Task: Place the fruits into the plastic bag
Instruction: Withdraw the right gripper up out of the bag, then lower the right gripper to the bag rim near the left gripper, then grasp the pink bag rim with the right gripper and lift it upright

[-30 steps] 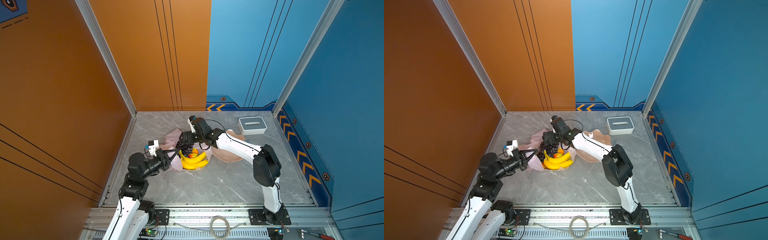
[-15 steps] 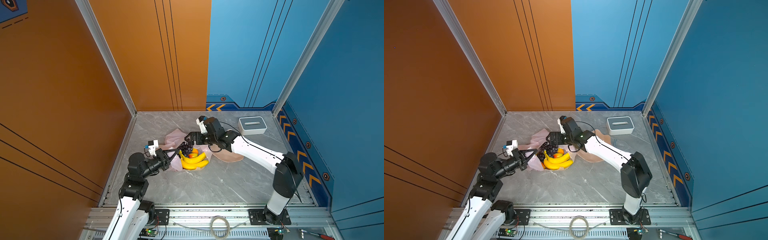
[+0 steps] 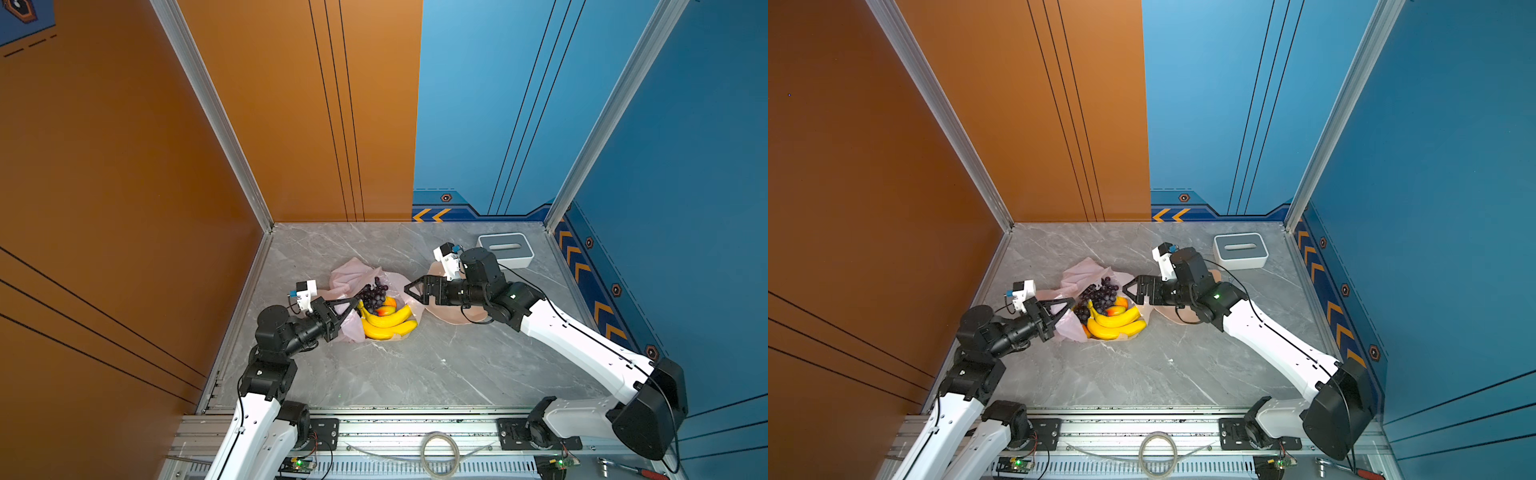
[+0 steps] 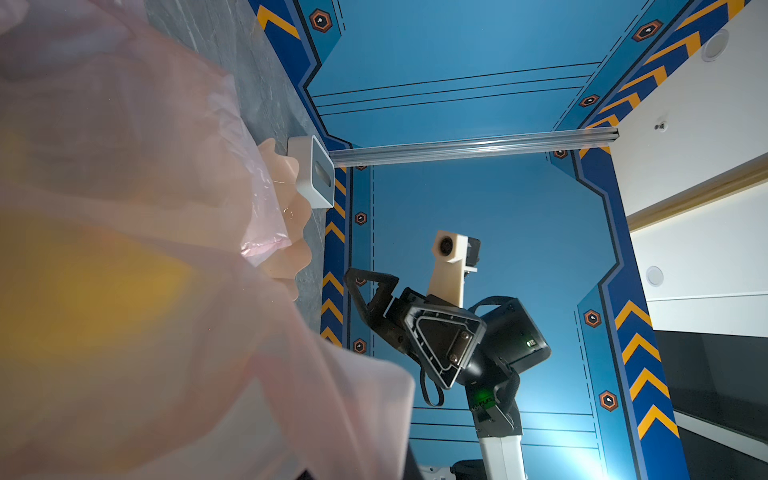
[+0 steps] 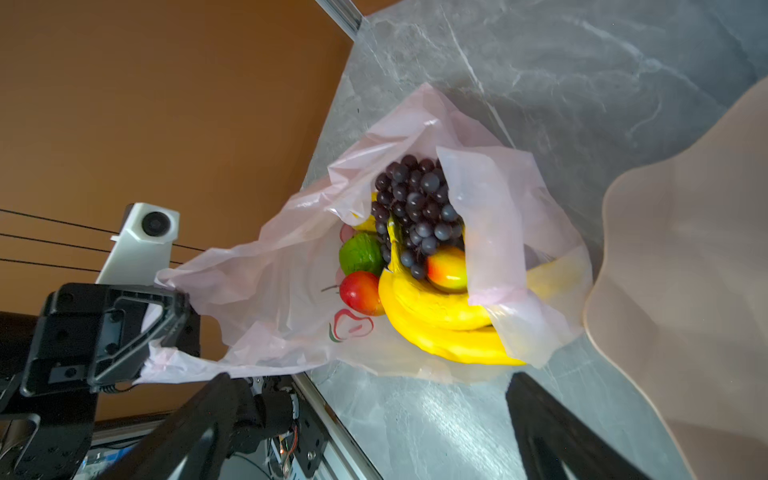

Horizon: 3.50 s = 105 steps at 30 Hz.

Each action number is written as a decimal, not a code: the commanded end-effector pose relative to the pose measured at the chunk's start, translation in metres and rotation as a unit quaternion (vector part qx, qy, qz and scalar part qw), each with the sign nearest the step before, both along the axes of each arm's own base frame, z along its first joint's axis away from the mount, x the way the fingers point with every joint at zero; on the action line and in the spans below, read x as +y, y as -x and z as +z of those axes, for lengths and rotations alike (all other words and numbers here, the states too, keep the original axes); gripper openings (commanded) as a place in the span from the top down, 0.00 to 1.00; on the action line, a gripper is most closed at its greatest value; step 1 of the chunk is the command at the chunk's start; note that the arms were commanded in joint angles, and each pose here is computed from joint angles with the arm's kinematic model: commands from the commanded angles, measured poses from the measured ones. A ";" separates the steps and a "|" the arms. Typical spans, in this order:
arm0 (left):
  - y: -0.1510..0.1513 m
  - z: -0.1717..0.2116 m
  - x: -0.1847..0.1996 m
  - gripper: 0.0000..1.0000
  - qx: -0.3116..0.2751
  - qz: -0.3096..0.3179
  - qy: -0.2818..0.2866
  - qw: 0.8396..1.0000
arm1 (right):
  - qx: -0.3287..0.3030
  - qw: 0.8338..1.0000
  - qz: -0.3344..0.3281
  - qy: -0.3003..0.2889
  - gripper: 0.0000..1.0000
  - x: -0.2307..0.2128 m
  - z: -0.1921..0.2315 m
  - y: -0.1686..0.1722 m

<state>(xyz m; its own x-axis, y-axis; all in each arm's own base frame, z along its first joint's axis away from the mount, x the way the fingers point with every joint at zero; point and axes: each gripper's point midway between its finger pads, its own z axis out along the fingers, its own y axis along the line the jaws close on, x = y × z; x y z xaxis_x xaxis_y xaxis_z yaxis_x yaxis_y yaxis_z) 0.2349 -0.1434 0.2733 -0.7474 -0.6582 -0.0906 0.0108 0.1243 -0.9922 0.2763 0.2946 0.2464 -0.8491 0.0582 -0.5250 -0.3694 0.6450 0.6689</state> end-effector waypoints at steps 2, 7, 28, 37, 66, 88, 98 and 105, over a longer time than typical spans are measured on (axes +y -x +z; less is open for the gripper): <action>0.003 0.005 0.002 1.00 -0.014 0.001 -0.008 1.000 | 0.032 0.998 0.026 0.043 0.00 -0.014 -0.017 0.025; 0.004 0.000 0.002 1.00 -0.009 0.003 -0.009 1.000 | 0.007 0.988 0.011 0.152 0.00 -0.034 -0.027 0.022; 0.003 -0.006 0.002 1.00 -0.002 0.002 -0.008 1.000 | 0.034 0.960 0.095 0.261 0.05 0.011 -0.066 -0.026; 0.004 -0.004 0.003 1.00 -0.003 0.003 -0.007 1.000 | 0.044 0.952 0.106 0.284 0.09 0.017 -0.090 -0.038; 0.006 -0.003 0.004 1.00 -0.004 0.006 -0.007 1.000 | 0.043 0.944 0.098 0.313 0.48 0.032 -0.117 -0.067; 0.006 0.001 0.004 1.00 -0.008 0.007 -0.005 1.000 | 0.075 0.951 0.116 0.277 1.00 0.012 -0.111 -0.047; 0.004 0.016 0.005 1.00 -0.022 0.007 -0.005 1.000 | 0.057 0.984 0.089 0.146 1.00 0.032 -0.045 -0.070; 0.004 0.028 0.006 1.00 -0.033 0.008 -0.007 0.999 | 0.040 0.991 0.088 0.089 1.00 0.050 -0.003 -0.083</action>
<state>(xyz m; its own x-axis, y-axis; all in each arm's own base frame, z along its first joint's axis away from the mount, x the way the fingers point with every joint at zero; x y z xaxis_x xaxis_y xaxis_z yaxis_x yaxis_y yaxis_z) 0.2324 -0.1384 0.2850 -0.7341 -0.6714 -0.1016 0.0222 0.1258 -0.9918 0.3561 0.3335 0.2052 -0.8906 -0.2239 -0.3958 -0.4188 0.7430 0.5220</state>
